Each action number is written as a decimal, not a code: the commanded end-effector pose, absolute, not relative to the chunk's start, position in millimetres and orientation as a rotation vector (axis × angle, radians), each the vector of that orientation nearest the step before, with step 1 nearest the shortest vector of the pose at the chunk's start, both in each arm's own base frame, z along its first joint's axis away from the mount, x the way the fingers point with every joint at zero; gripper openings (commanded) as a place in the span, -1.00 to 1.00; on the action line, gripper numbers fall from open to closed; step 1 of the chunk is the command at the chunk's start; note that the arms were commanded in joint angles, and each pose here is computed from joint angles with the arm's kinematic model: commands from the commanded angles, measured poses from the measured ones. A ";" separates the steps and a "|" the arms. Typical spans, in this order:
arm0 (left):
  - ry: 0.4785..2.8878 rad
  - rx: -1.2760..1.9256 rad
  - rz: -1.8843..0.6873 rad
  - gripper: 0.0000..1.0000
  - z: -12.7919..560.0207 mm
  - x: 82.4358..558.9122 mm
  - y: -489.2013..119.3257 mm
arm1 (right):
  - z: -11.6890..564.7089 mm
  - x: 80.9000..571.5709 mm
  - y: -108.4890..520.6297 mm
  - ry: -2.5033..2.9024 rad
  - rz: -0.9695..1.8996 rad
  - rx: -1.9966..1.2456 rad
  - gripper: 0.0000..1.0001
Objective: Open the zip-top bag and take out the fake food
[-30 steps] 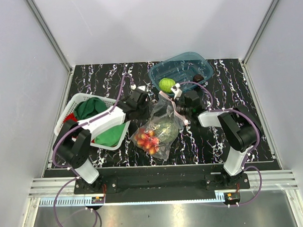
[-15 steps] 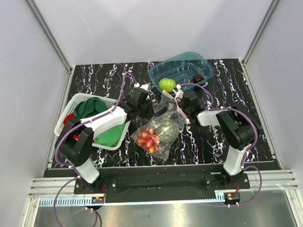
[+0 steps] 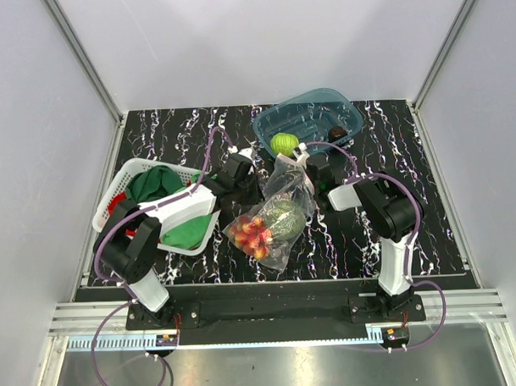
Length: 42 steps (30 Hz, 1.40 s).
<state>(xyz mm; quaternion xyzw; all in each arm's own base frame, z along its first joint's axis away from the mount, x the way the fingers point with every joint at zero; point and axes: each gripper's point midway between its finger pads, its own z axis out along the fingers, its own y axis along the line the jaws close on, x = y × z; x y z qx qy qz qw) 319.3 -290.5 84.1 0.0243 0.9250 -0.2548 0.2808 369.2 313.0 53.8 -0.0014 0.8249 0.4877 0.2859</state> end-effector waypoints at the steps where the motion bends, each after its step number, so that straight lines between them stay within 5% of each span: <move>1: 2.381 0.075 -0.741 -0.93 118.2 321.0 -294.1 | 96.9 393.8 323.4 2.030 1.313 -0.098 -0.91; 7: 2.297 0.085 -0.747 -0.75 165.4 312.5 -281.4 | 131.4 383.0 304.0 2.057 1.191 -0.104 -1.00; 12: 2.193 0.099 -0.894 -0.20 216.0 296.9 -288.6 | 152.1 358.7 289.3 2.067 1.150 -0.134 -1.00; 23: 2.001 0.213 -1.099 0.52 305.9 269.9 -340.2 | 196.2 330.6 277.6 1.990 1.186 -0.146 -1.00; 42: 2.055 0.196 -0.837 0.40 302.6 280.6 -406.1 | 192.8 323.1 271.7 2.026 1.164 -0.100 -1.00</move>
